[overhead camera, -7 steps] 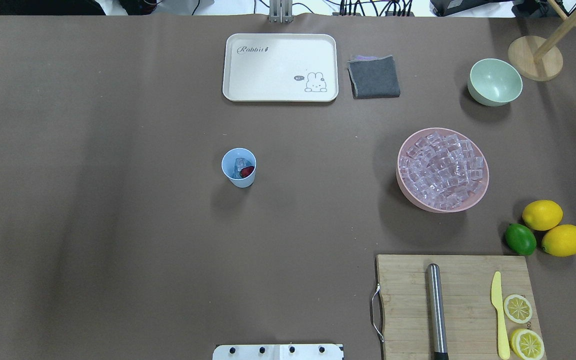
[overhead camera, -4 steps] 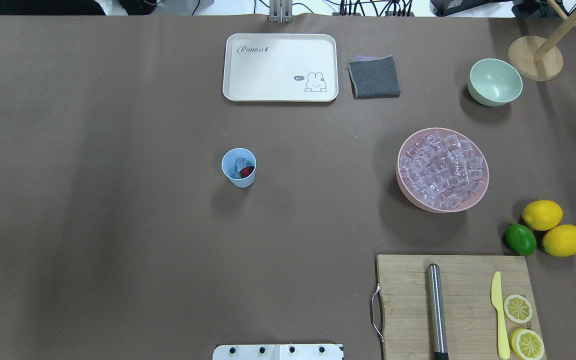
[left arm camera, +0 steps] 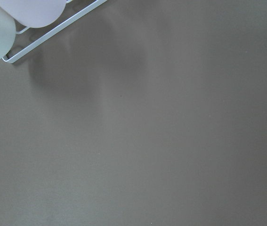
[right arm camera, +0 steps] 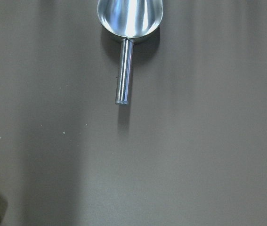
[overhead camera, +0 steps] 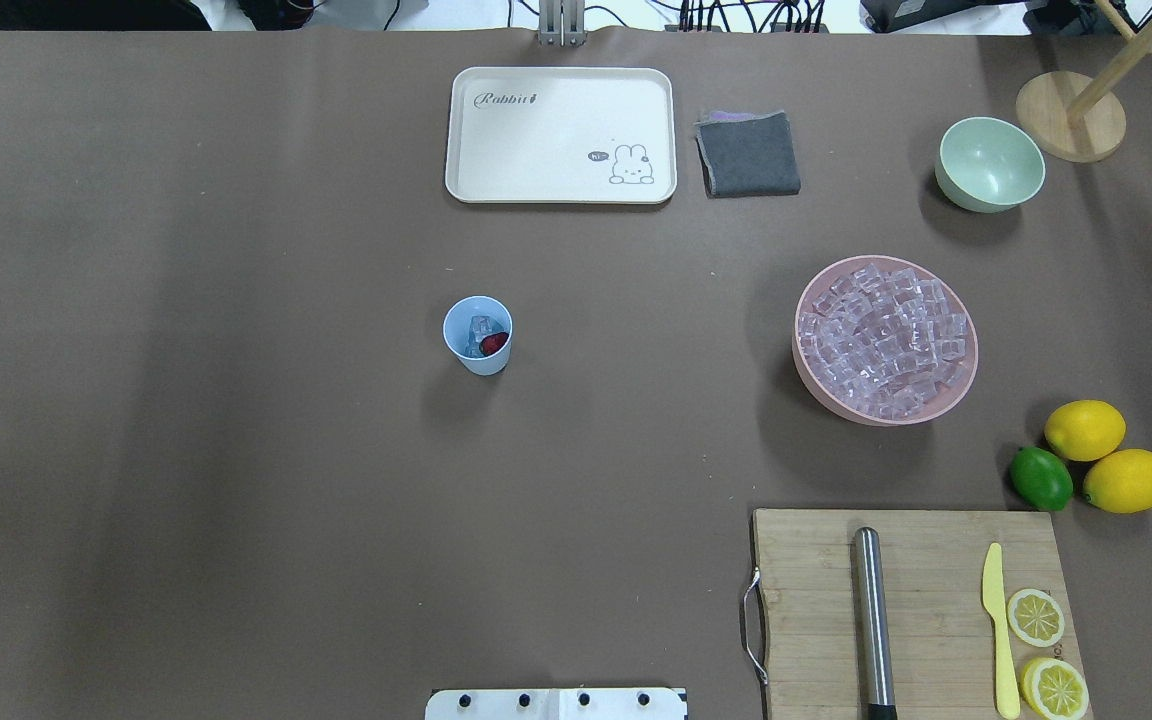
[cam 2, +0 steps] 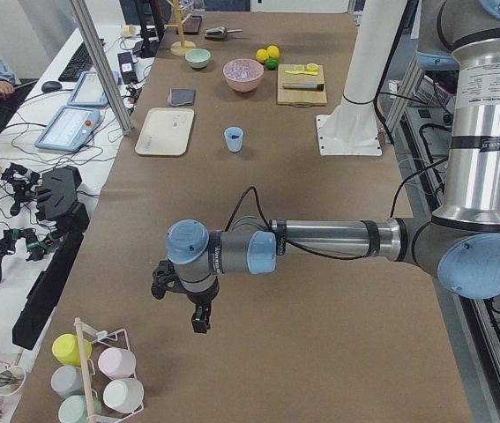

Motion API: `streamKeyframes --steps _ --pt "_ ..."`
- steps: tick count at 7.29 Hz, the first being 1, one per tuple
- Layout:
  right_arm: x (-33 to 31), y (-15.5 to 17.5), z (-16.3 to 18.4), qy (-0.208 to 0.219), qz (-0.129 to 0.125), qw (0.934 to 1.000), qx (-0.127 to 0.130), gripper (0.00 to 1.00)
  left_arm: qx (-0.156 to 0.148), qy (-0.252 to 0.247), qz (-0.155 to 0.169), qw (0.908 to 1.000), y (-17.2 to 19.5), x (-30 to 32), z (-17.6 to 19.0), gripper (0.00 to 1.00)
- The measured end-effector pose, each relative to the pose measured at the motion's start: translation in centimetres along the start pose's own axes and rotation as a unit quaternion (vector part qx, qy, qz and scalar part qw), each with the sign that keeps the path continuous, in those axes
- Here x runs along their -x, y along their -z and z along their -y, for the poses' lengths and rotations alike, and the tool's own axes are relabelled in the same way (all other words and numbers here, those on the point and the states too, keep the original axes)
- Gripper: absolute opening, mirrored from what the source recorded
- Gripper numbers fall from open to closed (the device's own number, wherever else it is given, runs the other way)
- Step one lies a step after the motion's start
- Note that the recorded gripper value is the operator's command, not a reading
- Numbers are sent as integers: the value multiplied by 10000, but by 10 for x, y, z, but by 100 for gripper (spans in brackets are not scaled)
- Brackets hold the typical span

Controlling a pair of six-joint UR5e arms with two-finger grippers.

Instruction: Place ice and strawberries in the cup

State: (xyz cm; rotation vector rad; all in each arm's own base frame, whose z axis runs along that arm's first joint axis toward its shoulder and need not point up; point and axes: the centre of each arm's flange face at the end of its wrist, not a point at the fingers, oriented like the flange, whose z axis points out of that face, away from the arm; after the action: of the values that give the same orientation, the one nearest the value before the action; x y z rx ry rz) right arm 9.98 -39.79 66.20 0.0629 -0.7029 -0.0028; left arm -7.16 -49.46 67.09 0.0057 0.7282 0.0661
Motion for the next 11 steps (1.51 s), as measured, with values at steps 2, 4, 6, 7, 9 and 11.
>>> streamKeyframes --steps 2,4,6,7,9,11 --pt "0 0 0 -20 7 10000 1 100 -12 -5 -10 10000 1 -1 -3 98" --pt "0 0 0 -22 13 10000 0 100 -59 -27 -18 10000 5 -4 -4 98" --pt "0 0 0 -27 20 10000 0 100 -63 -16 -38 10000 5 -4 -6 98" --pt "1 0 0 -28 32 10000 -1 100 -55 -4 -51 10000 4 -3 -10 98" --pt "2 0 0 -22 78 10000 -6 100 -42 10 -61 10000 2 -2 -13 98" --pt "2 0 0 -15 89 10000 -14 100 -32 20 -63 10000 1 -1 -14 98"
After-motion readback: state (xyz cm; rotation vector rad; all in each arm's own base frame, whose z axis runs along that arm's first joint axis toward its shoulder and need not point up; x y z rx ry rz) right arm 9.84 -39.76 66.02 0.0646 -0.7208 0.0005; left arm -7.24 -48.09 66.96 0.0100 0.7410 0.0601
